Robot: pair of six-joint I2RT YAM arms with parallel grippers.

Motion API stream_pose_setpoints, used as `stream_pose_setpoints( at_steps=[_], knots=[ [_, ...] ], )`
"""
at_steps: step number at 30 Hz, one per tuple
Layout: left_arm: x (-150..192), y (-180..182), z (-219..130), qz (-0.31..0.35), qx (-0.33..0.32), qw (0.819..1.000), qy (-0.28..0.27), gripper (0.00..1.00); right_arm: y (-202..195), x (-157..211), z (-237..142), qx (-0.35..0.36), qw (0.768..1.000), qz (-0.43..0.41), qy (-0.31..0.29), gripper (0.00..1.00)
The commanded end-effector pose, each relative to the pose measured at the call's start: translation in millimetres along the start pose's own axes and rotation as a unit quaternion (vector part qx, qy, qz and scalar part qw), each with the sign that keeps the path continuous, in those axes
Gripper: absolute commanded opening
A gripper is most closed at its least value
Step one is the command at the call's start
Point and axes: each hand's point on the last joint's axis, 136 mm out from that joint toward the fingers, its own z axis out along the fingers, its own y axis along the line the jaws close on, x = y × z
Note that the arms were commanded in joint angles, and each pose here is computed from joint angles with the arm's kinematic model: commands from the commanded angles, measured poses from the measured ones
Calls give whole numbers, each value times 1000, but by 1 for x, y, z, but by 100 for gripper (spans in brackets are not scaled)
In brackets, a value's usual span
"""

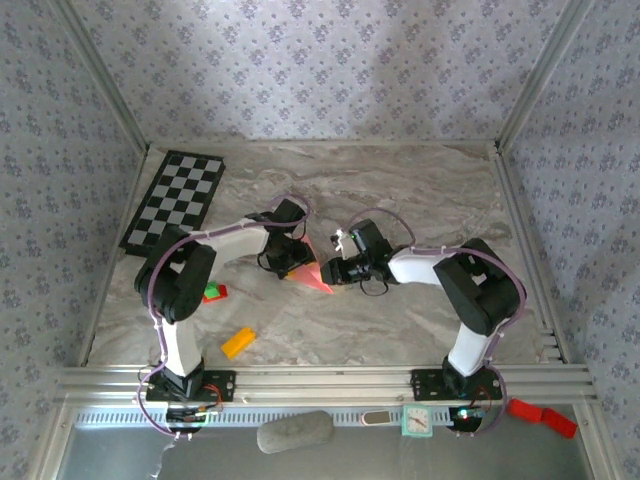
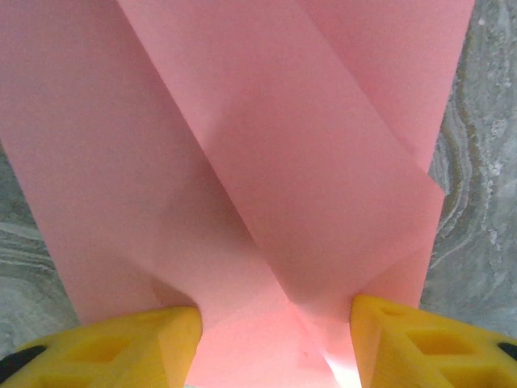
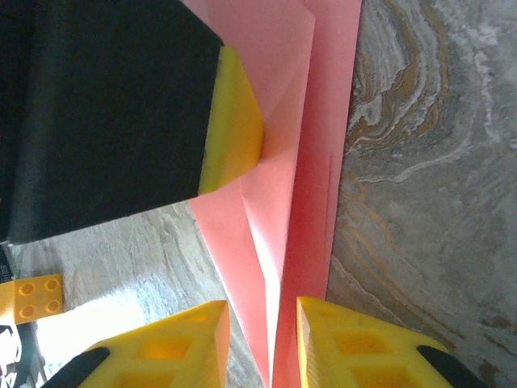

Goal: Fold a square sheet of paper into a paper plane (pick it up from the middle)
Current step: Fourth fold the wing at the center of the table.

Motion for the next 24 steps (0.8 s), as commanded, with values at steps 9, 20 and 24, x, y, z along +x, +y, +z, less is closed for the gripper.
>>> stream_pose_setpoints(
  at_steps=[9,20,24],
  knots=[
    [34,74,41,-27,-132,989,58,56,-14,8,10,26,999,6,25,25],
    [34,73,42,-26,-130,989,60,57,-26,18,15,46,998,19,46,17],
    [31,65,36,-20,-117,991,56,57,-29,23,16,55,997,20,56,16]
  ],
)
